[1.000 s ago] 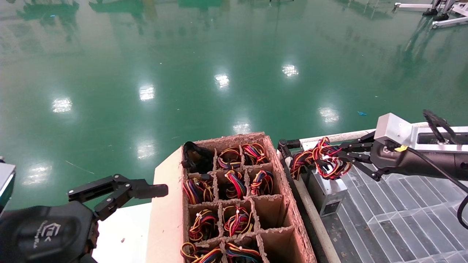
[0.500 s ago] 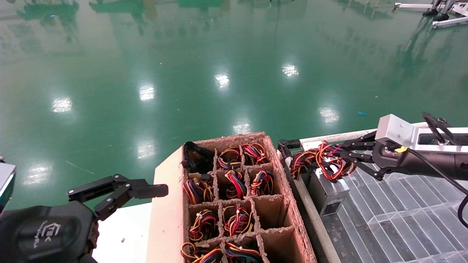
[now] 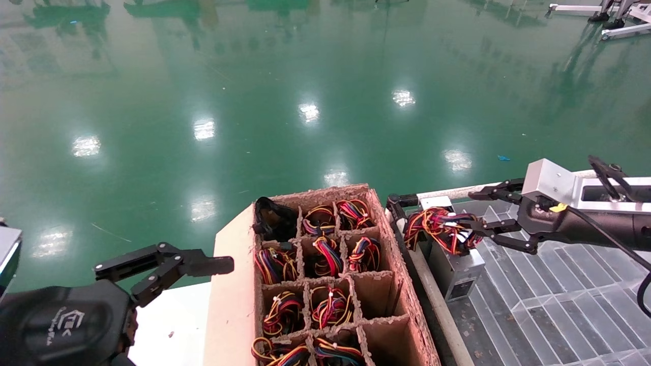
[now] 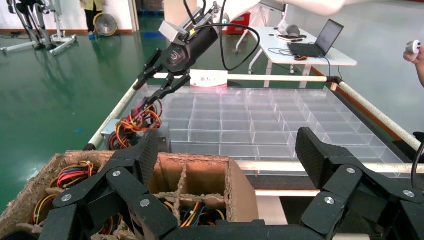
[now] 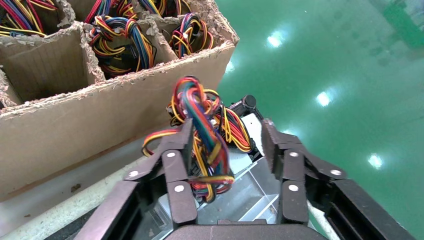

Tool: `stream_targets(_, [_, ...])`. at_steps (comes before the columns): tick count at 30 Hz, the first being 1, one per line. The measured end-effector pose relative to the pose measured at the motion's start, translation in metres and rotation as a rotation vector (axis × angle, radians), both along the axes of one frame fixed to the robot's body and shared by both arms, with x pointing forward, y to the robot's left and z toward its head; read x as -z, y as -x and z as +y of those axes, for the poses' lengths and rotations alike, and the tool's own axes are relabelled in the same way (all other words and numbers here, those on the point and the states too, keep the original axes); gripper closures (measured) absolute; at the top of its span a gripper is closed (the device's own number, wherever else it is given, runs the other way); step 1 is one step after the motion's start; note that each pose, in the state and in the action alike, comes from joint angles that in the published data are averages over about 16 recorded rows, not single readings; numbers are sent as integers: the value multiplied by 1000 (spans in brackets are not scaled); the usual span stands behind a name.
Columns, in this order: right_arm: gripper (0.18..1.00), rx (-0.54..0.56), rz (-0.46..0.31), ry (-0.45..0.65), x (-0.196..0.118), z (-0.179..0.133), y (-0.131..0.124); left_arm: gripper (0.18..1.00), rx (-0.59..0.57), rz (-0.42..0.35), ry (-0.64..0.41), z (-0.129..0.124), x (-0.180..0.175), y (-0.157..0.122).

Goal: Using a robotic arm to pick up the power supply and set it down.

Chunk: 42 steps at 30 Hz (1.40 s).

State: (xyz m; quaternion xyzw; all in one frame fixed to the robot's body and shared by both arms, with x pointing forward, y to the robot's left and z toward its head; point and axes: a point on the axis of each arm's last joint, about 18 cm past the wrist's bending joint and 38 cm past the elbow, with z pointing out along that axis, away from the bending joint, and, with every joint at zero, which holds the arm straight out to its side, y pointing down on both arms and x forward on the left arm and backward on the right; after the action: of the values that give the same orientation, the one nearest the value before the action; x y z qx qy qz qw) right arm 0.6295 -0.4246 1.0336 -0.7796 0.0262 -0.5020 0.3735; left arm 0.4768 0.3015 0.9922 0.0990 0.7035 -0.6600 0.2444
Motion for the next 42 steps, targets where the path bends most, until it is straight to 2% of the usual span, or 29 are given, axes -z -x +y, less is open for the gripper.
stream_targets(17, [353, -58, -1, -52, 3, 13, 8, 184, 0, 0, 0, 0, 0, 0])
stream_targets(23, [262, -116, 2, -99, 6, 26, 17, 184, 0, 0, 0, 0, 0, 0])
stream_targets(29, [209, -181, 10, -146, 10, 39, 28, 184, 0, 0, 0, 0, 0, 0])
stream_targets(42, [178, -329, 46, -239, 19, 67, 59, 184, 0, 0, 0, 0, 0, 0])
